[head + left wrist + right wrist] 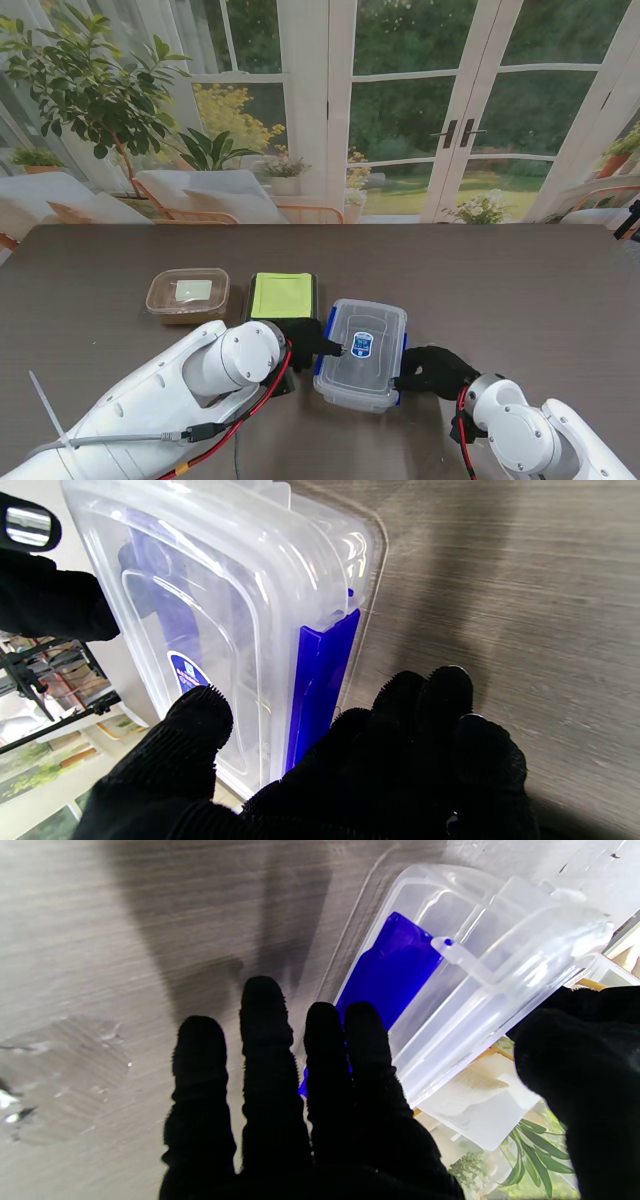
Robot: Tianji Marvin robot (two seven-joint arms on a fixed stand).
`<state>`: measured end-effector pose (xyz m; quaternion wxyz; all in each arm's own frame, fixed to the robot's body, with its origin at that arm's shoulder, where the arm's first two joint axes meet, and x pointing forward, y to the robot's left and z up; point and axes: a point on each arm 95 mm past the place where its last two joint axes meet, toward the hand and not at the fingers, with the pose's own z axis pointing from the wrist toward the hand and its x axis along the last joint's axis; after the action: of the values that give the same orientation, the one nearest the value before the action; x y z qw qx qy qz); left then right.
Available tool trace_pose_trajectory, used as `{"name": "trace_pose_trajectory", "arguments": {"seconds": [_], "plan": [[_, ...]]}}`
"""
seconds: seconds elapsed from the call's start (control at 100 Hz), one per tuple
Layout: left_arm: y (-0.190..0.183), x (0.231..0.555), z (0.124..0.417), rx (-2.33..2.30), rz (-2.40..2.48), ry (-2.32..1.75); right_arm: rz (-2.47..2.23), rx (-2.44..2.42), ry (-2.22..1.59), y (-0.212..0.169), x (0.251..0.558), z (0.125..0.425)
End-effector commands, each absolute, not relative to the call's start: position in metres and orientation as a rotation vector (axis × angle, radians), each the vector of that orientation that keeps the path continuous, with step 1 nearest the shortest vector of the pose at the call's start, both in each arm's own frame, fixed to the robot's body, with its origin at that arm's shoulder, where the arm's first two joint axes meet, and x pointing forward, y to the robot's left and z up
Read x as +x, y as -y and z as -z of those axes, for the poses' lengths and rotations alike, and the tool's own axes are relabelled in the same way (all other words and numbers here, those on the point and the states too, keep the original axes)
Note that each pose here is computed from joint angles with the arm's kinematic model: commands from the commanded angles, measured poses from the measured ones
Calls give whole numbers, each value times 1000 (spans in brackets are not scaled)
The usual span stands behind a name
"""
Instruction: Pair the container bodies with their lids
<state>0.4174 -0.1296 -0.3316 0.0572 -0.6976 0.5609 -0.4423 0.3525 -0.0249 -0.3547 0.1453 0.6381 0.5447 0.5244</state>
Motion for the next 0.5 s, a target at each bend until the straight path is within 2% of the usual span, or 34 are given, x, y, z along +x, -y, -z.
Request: {"name": "trace_pose_trajectory", "arguments": {"seconds": [0.0,0.49], "plan": [[137,411,331,-2135,1326,-1748,-1536,1843,-1592,15,349,353],[118,399,324,-2051,1217,-1804,-1530,1858,-1588,16,348,356]]}}
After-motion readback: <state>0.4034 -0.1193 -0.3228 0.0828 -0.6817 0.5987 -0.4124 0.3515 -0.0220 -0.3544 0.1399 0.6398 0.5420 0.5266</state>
